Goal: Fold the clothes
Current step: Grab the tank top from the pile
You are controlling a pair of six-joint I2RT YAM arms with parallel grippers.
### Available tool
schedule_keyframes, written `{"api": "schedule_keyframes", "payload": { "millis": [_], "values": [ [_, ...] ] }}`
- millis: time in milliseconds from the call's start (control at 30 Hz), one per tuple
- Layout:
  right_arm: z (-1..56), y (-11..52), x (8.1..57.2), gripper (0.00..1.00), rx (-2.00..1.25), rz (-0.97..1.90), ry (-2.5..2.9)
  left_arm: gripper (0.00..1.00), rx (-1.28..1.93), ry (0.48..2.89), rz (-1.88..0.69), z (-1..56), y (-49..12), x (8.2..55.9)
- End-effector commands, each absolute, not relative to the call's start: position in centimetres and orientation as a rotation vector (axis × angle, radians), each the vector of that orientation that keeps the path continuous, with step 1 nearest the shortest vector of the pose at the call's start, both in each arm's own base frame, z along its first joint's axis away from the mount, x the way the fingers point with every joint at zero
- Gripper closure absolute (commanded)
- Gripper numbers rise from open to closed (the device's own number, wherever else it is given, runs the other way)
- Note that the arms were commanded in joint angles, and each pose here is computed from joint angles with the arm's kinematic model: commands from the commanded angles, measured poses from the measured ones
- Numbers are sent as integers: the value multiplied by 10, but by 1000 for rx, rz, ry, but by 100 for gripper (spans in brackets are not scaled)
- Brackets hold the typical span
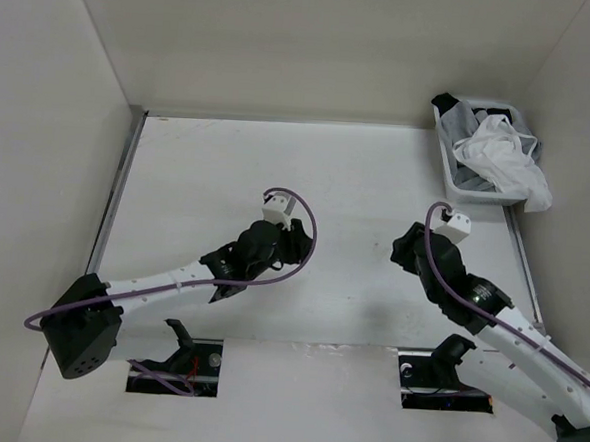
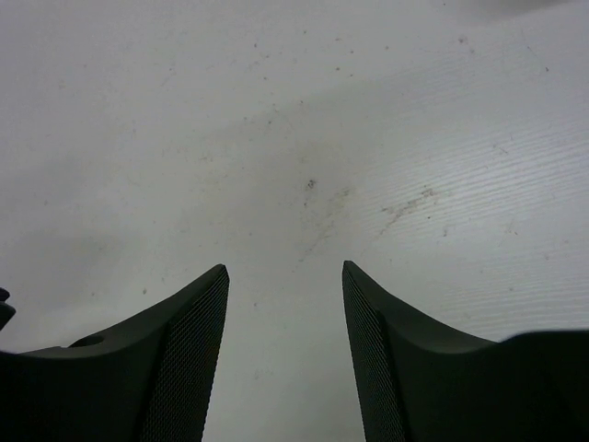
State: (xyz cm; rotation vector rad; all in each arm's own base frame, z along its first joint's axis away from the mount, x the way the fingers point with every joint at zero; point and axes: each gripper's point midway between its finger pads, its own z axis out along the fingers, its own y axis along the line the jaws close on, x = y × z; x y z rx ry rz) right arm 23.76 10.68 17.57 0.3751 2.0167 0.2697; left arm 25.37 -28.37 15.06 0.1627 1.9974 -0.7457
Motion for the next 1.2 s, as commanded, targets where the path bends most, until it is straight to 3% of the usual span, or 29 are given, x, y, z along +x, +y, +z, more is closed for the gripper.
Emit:
{"api": "schedule_keyframes", "payload": {
  "millis": [0,133,300,367,467,633,733,1033,1167],
  "values": [
    [200,104,256,43,409,284,1908,61,131,1933,-812,157,-282,255],
    [208,92,277,55,457,258,1861,56,116,1895,-811,154,-275,255],
    [232,61,315,85,527,172,1802,54,119,1924,-806,143,-276,257],
    [241,38,331,90,578,107,1780,53,113,1918,-804,142,-273,258],
    [252,-9,363,88,680,-8,1723,53,95,1913,-800,140,-269,261],
    [245,-88,427,59,827,-116,1665,54,82,1909,-807,140,-264,265],
    [236,-116,466,51,849,-118,1682,53,76,1906,-811,136,-263,267],
    [206,-155,543,43,821,-71,1745,53,35,1885,-820,131,-255,277],
    [199,-162,555,53,845,-68,1747,53,32,1895,-811,125,-255,279]
  ]
}}
